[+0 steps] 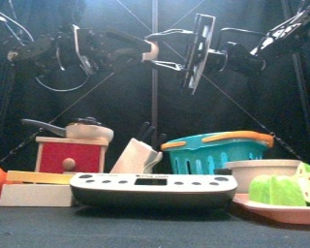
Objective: Grab other egg half
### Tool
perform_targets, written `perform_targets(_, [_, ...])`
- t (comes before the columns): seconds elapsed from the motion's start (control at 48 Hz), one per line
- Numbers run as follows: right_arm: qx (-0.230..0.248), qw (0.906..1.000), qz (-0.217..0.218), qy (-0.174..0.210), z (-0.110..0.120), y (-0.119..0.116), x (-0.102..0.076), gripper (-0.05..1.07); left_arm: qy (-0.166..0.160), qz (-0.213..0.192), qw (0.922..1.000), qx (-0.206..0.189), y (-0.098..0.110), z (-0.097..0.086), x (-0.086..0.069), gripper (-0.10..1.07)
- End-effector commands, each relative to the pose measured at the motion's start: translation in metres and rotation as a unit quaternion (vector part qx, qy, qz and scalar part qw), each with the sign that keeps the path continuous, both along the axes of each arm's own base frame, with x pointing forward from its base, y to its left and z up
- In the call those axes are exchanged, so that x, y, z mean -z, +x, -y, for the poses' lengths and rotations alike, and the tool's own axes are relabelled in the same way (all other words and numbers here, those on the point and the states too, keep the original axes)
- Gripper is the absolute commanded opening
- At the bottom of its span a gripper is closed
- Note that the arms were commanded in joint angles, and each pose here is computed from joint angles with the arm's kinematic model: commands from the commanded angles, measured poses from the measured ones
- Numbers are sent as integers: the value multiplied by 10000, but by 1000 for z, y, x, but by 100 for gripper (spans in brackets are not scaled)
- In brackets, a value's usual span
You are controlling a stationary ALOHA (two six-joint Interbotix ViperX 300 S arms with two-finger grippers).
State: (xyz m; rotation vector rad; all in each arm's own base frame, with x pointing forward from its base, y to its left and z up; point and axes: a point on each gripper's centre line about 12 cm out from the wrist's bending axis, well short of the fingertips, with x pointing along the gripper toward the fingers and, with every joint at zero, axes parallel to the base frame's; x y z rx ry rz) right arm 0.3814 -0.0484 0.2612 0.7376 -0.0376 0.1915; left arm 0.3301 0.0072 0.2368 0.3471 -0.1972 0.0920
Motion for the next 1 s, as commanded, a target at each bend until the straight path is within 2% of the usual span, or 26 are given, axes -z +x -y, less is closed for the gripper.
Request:
perform_targets(0.0, [22, 9999, 166, -29, 2, -2, -10, 64, -134, 259, 9995, -120, -13, -2, -16, 98])
perform_targets(0.083, [27, 9999, 138, -16, 2, -3, -8, 64, -298, 260, 9990, -229, -28, -5, -22, 98])
perform_targets(0.146, [22, 10000, 84, -8, 1, -5, -4, 64, -473, 85, 9985, -274, -39, -5, -22, 98])
perform_targets(0.229, [5, 10000, 14, -3, -1, -8, 0, 64, -822, -394, 9953, -322, -51, -6, -18, 98])
perform_targets(0.292, [1, 10000, -45, 10, -2, -10, 4, 64, -1182, -1002, 9875, -275, -61, -2, -11, 98])
perform_targets(0.312, [-15, 10000, -62, 11, -3, -10, 6, 64, -1235, -1093, 9860, -262, -62, -2, -10, 98])
perform_targets(0.417, [-42, 9999, -157, 10, -4, -13, 12, 64, -1687, -2178, 9613, -19, -76, 7, 0, 98])
perform_targets(0.542, [-53, 9997, -219, -2, -5, -15, 16, 64, -1843, -3196, 9289, 310, -95, 18, 13, 98])
perform_targets(0.562, [-57, 9997, -228, -6, -5, -15, 17, 64, -1852, -3427, 9203, 364, -99, 20, 17, 98])
perform_targets(0.771, [-78, 9997, -242, -36, -6, -15, 17, 64, -1819, -4396, 8779, 540, -118, 28, 42, 98])
perform_targets(0.792, [-75, 9997, -249, -37, -6, -15, 17, 64, -1827, -4509, 8719, 557, -121, 29, 45, 98])
perform_targets(0.979, [-54, 9994, -333, -40, -6, -16, 21, 64, -2013, -5123, 8328, 580, -136, 32, 60, 98])
